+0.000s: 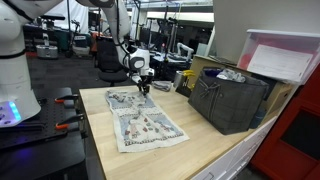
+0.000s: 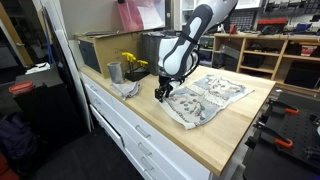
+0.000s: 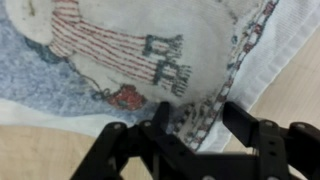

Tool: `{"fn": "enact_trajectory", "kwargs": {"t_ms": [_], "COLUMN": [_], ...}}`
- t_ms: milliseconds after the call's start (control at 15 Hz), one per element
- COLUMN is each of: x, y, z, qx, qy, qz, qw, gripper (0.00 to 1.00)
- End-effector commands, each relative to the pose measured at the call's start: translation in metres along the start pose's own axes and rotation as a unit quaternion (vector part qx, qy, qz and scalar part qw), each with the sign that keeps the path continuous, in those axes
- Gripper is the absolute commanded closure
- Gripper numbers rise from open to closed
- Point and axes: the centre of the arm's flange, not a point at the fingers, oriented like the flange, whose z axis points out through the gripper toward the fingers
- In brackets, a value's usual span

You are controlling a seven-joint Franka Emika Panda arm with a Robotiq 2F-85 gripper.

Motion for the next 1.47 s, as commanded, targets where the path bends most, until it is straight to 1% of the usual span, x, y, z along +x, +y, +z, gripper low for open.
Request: {"fn": "enact_trajectory", "kwargs": {"t_ms": [0,200,267,533,733,800,867,933,1133,1200,1333,1400], "x": [0.010,0.018,0.024,0.048,0.064,0.068,0.071,0.071,0.066,0.063,0.055,0.050], "y": [0.005,0.003,0.000,-0.019,-0.029,-0.032,-0.033,-0.035,-0.036,-0.029,-0.016,-0.009], "z": [0.006,-0.001,-0.005,-0.018,-0.028,-0.032,-0.036,-0.042,-0.056,-0.060,-0.070,-0.076], "qx": [-0.013,-0.006,-0.003,0.003,-0.001,-0.003,-0.004,-0.007,-0.026,-0.033,-0.032,-0.031], "qy": [0.006,0.014,0.019,0.042,0.062,0.067,0.074,0.079,0.098,0.101,0.093,0.089], "qz": [0.004,0.011,0.012,0.003,-0.006,-0.007,-0.008,-0.009,-0.005,0.003,0.031,0.043], "qw": [0.9999,0.9998,0.9997,0.9991,0.9980,0.9978,0.9972,0.9968,0.9948,0.9943,0.9947,0.9947], "gripper": [0.70,0.94,0.99,0.99,0.99,0.72,0.71,0.65,0.42,0.34,0.21,0.12]}}
